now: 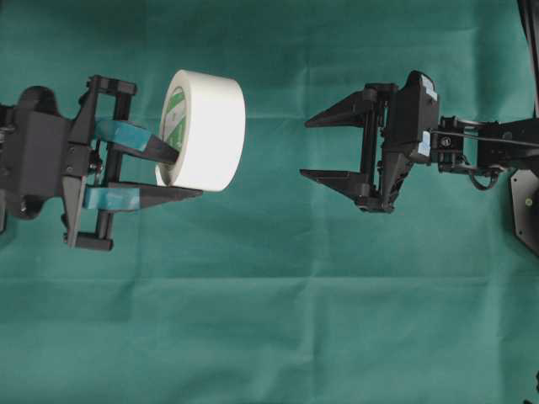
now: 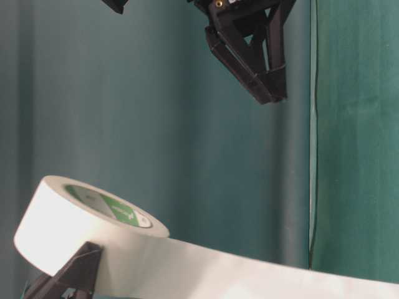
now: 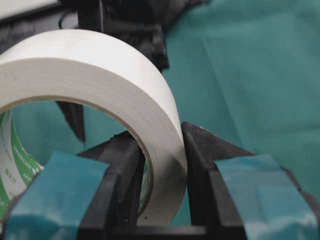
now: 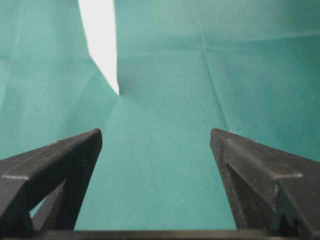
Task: Peel off the duct tape with your right arm.
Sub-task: 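Lower the roll back to the table center with the left gripper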
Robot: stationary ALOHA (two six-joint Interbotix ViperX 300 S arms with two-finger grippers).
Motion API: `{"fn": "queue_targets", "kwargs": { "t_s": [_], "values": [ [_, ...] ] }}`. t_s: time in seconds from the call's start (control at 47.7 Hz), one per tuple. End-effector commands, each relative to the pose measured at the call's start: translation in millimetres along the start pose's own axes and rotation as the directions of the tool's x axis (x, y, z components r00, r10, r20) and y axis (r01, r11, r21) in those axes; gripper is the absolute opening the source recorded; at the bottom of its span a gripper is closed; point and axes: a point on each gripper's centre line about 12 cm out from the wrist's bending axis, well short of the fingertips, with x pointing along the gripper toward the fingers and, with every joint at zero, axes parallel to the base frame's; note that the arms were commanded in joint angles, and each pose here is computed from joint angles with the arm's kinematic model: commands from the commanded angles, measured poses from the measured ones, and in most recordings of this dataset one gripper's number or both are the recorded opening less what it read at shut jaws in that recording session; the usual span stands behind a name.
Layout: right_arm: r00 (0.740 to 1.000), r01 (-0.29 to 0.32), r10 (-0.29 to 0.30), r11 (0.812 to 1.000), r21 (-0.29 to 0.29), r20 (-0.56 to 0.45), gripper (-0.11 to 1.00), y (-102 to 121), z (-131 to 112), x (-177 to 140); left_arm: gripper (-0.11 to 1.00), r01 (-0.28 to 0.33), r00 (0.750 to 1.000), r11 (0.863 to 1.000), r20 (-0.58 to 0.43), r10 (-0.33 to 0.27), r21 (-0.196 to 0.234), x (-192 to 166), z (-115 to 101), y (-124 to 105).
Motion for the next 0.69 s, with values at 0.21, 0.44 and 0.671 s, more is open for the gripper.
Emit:
{"fn": "queue_targets", "kwargs": {
  "t_s": [0.21,0.44,0.671],
  "values": [
    [1.000,-0.007,0.007,1.000,-0.001,0.027,0.77,2,8,-2,0.20,0.008,0.987,1.000,-0.158,-0.008,-0.002,5,15,17],
    [1.000,-0.006,0.006,1.000,-0.003,0.024,0.77,2,7,-2,0.20,0.031,0.967,0.999,-0.254,-0.032,-0.007,22,6,17],
    [1.000,-0.006,0.007,1.000,-0.002,0.022,0.77,2,7,-2,0.20,0.051,0.944,0.999,-0.325,-0.053,-0.014,44,-14,12]
  ]
}}
